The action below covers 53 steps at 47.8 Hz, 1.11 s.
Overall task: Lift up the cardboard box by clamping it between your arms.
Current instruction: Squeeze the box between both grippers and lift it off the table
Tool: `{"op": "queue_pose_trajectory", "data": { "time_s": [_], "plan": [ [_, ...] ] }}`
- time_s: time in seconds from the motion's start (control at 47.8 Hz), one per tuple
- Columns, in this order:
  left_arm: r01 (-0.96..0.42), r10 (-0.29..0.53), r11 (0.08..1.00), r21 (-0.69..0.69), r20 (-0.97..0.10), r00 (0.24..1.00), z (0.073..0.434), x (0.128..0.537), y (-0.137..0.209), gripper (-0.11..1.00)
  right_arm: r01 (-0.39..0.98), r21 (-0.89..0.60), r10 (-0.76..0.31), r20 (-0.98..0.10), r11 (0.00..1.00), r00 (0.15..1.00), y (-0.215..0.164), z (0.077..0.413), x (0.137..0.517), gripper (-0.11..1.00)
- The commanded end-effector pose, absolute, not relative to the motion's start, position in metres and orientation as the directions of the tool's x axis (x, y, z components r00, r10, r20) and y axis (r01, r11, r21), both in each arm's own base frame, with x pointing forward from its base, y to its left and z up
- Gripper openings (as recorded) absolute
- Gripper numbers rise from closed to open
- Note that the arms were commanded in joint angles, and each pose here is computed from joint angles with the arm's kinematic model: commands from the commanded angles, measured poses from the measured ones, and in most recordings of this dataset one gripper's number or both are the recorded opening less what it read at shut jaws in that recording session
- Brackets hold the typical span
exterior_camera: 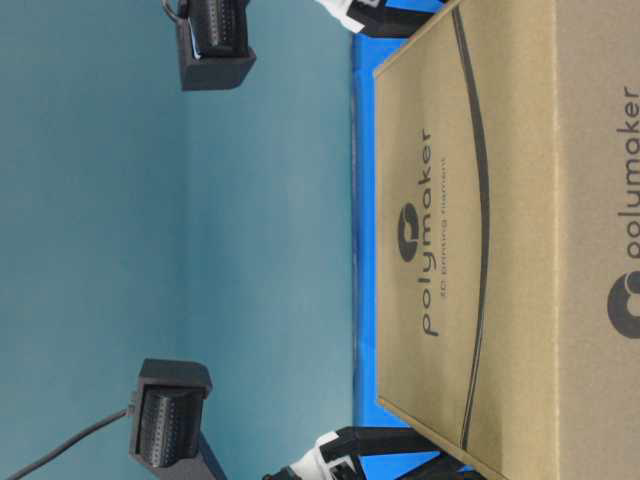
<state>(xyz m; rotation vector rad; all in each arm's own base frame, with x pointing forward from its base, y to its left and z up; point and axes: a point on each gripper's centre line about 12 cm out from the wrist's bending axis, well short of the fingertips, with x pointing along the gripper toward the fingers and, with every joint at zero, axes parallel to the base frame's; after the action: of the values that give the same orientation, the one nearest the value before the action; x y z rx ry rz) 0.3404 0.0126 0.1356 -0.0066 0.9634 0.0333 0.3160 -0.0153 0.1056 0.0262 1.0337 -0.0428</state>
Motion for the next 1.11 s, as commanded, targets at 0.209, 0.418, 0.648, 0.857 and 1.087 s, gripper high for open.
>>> {"op": "queue_pose_trajectory", "data": {
  "time_s": [0.209,0.418,0.648,0.857,1.087],
  "plan": [
    [-0.052,0.043,0.999,0.012,-0.761,0.647,0.169,0.357,0.021,0.89,0.052,0.006,-0.025,-0.817,0.999,0.577,-0.016,0.137,0.339,0.99],
    [-0.035,0.048,0.999,0.033,-0.742,0.669,0.194,0.358,0.023,0.88,0.049,0.004,-0.025,-0.809,0.999,0.588,-0.016,0.164,0.342,0.99],
    [-0.037,0.051,0.999,0.036,-0.728,0.683,0.232,0.360,0.023,0.88,0.054,0.007,-0.026,-0.808,0.999,0.589,-0.017,0.218,0.337,0.99],
    [-0.042,0.054,0.999,0.034,-0.711,0.701,0.277,0.360,0.023,0.88,0.058,0.016,-0.021,-0.818,0.998,0.574,-0.016,0.265,0.329,0.99],
    [-0.039,0.053,0.999,0.036,-0.711,0.701,0.333,0.357,0.021,0.89,0.058,0.018,-0.017,-0.832,0.998,0.554,-0.016,0.315,0.324,0.99]
  ]
}}
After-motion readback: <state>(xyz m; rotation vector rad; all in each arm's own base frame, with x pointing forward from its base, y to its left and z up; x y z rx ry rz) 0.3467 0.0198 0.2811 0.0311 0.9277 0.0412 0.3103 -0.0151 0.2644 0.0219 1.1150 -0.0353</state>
